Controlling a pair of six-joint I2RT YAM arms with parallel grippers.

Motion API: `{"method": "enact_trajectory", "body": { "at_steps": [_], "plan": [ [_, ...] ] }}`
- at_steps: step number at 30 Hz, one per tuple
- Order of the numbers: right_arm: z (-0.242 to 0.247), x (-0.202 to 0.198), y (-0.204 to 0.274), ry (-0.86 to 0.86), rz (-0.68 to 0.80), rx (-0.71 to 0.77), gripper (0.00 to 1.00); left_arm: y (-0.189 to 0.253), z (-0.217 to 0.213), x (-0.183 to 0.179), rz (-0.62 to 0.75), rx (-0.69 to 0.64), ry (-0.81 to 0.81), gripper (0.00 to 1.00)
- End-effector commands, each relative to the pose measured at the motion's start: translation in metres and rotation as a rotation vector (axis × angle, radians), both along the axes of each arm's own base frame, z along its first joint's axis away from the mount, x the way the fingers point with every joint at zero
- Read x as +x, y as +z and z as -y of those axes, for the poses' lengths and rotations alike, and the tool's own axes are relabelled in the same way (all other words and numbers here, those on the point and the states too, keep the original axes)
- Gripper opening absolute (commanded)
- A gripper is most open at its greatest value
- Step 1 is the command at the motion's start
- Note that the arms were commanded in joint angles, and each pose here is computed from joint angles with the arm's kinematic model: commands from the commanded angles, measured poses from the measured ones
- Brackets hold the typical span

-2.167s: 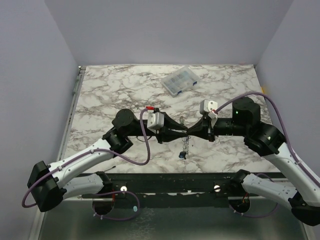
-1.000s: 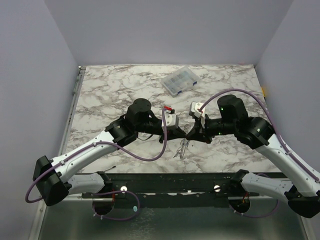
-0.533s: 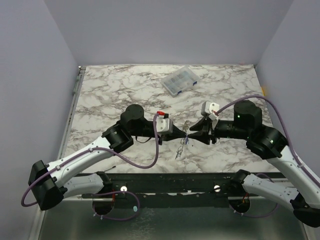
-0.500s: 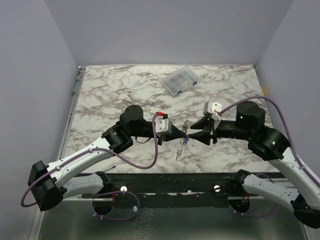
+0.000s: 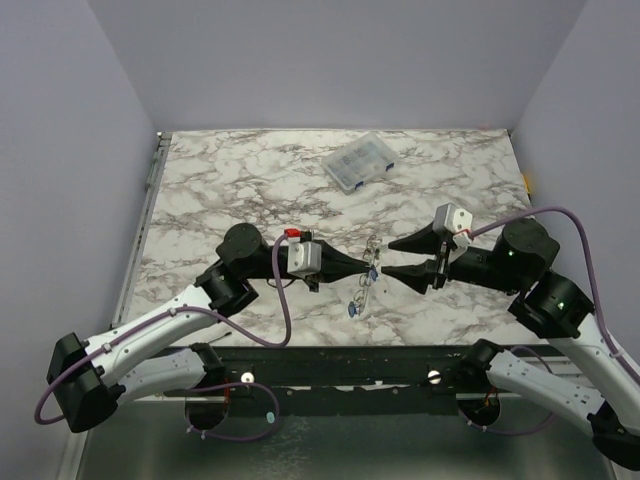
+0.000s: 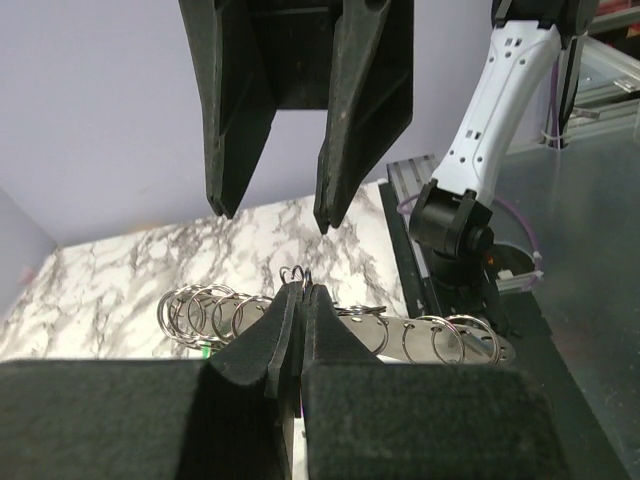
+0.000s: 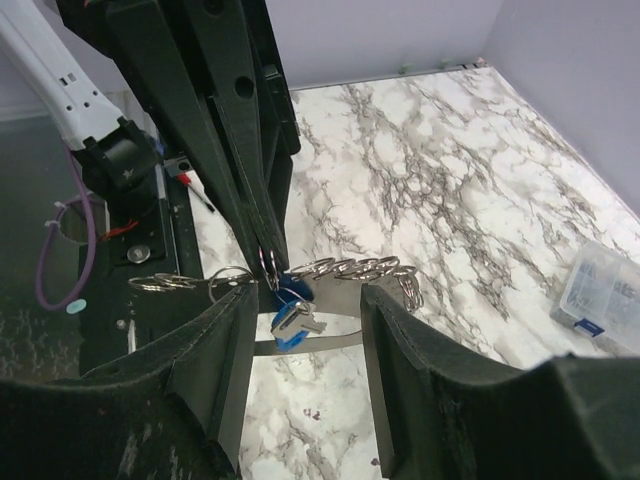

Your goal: Put the keys on the keyring

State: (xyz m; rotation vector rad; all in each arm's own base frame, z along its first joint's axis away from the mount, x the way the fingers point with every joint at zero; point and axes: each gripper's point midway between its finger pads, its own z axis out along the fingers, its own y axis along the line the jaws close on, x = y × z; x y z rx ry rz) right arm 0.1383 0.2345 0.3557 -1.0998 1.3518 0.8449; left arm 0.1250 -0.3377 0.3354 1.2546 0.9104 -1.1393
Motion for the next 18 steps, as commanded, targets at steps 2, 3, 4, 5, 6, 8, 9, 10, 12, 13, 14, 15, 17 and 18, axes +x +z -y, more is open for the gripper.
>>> {"method": "enact_trajectory", "body": {
  "at_steps": [2,3,4,5,6,8,9,10,12,13,14,15,17,18],
  "plan": [
    [-0.004,-0.007,0.004,0.039,-0.005,0.026,0.53,0.030,-0.009,-0.014,0.054,-0.111,-0.033,0.00],
    [-0.005,-0.010,0.006,0.055,0.000,0.032,0.53,0.031,-0.010,-0.015,0.055,-0.115,-0.036,0.00],
    [-0.006,-0.012,0.008,0.070,0.002,0.035,0.52,0.032,-0.010,-0.015,0.056,-0.119,-0.035,0.00],
    [-0.007,-0.014,0.009,0.086,0.003,0.038,0.51,0.032,-0.011,-0.015,0.056,-0.122,-0.036,0.00],
    [-0.008,-0.017,0.010,0.105,0.004,0.036,0.50,0.033,-0.011,-0.016,0.055,-0.126,-0.037,0.00],
    [-0.011,-0.018,0.007,0.129,-0.002,0.022,0.50,0.035,-0.011,-0.018,0.055,-0.133,-0.047,0.00],
    [-0.012,-0.019,0.006,0.138,-0.003,0.015,0.50,0.035,-0.011,-0.019,0.055,-0.135,-0.052,0.00],
    [-0.014,-0.019,0.004,0.146,-0.005,0.007,0.50,0.035,-0.011,-0.019,0.055,-0.135,-0.055,0.00],
    [-0.016,-0.018,0.000,0.159,-0.004,-0.007,0.50,0.035,-0.012,-0.019,0.055,-0.136,-0.057,0.00],
    [-0.016,-0.018,0.000,0.165,-0.002,-0.012,0.50,0.035,-0.012,-0.020,0.055,-0.136,-0.060,0.00],
    [-0.017,-0.017,0.000,0.167,0.001,-0.015,0.50,0.035,-0.012,-0.020,0.054,-0.135,-0.060,0.00],
    [-0.018,-0.017,-0.001,0.172,0.001,-0.021,0.50,0.035,-0.012,-0.020,0.055,-0.136,-0.062,0.00],
    [-0.018,-0.016,-0.001,0.174,0.009,-0.030,0.50,0.035,-0.012,-0.021,0.053,-0.137,-0.066,0.00],
    [-0.018,-0.015,-0.001,0.171,0.015,-0.037,0.50,0.035,-0.012,-0.021,0.053,-0.137,-0.068,0.00]
  ]
}}
